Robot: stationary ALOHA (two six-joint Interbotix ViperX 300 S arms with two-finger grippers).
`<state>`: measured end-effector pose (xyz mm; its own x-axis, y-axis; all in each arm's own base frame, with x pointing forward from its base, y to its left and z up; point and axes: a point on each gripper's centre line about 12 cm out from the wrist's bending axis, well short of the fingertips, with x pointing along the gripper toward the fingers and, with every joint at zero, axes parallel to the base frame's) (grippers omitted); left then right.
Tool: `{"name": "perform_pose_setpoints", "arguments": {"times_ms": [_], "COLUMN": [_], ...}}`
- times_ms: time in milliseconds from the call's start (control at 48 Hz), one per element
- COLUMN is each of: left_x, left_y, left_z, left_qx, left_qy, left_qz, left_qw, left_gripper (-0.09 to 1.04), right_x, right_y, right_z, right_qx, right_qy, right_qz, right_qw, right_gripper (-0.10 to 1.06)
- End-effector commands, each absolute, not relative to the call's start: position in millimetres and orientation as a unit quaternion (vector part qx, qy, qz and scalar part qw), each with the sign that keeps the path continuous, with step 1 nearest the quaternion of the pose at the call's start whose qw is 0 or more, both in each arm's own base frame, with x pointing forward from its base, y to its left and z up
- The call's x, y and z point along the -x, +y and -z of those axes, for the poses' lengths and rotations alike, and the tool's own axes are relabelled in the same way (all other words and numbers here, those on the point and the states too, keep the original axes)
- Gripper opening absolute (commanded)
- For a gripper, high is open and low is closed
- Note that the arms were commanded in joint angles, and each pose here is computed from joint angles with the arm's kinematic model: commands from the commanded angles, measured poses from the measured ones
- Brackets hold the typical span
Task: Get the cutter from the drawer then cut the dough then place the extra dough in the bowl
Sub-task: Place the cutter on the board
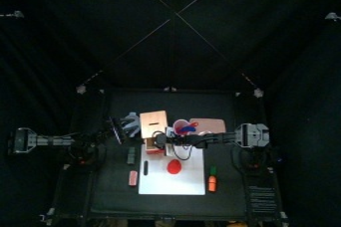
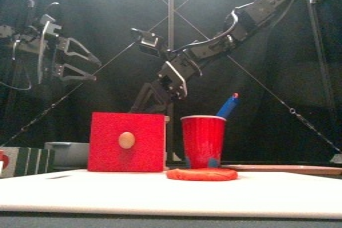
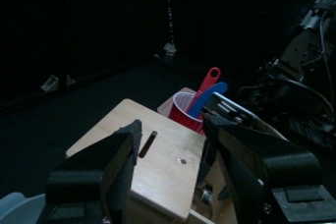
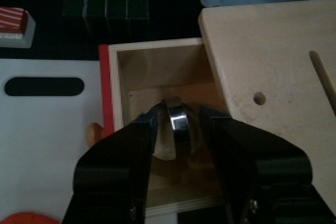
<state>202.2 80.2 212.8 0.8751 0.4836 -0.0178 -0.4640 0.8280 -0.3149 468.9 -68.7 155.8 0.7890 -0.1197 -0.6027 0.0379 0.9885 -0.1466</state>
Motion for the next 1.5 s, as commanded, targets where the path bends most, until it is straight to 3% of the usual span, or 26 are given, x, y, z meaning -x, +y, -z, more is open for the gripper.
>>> {"name": "perform_pose_setpoints", "arguments": {"times_ms": [21,354,583,771,917,1062,1188,1354,1500], "left_x": [-204,-201,-198,-197,-197,-197,-196,-197,-200], "left_y": [81,81,85,88,91,94,99,104,105], "left_z": [-217,-217,-214,-215,-217,-220,-223,-229,-234], "left_qx": [0.154,0.157,0.163,0.163,0.163,0.162,0.162,0.161,0.16], "left_qy": [-0.04,-0.043,-0.042,-0.044,-0.047,-0.052,-0.059,-0.069,-0.076], "left_qz": [-0.249,-0.251,-0.264,-0.271,-0.277,-0.282,-0.292,-0.3,-0.3], "left_qw": [0.955,0.954,0.95,0.948,0.946,0.944,0.941,0.938,0.937], "left_gripper": [0.87,0.87,0.87,0.87,0.87,0.87,0.87,0.88,0.88], "right_x": [-470,-473,-478,-473,-459,-425,-386,-336,-305], "right_y": [-70,-63,-41,-38,-36,-32,-29,-7,2], "right_z": [-164,-173,-201,-233,-263,-292,-281,-252,-224], "right_qx": [0.063,0.078,0.115,0.135,0.147,0.16,0.167,0.166,0.142], "right_qy": [0.319,0.31,0.277,0.246,0.218,0.204,0.238,0.269,0.294], "right_qz": [0.045,0.035,0.01,0.008,0.01,0.014,0.013,-0.019,-0.033], "right_qw": [0.944,0.947,0.954,0.96,0.965,0.966,0.957,0.949,0.945], "right_gripper": [0.74,0.51,0.49,0.49,0.49,0.49,0.49,0.49,0.49]}}
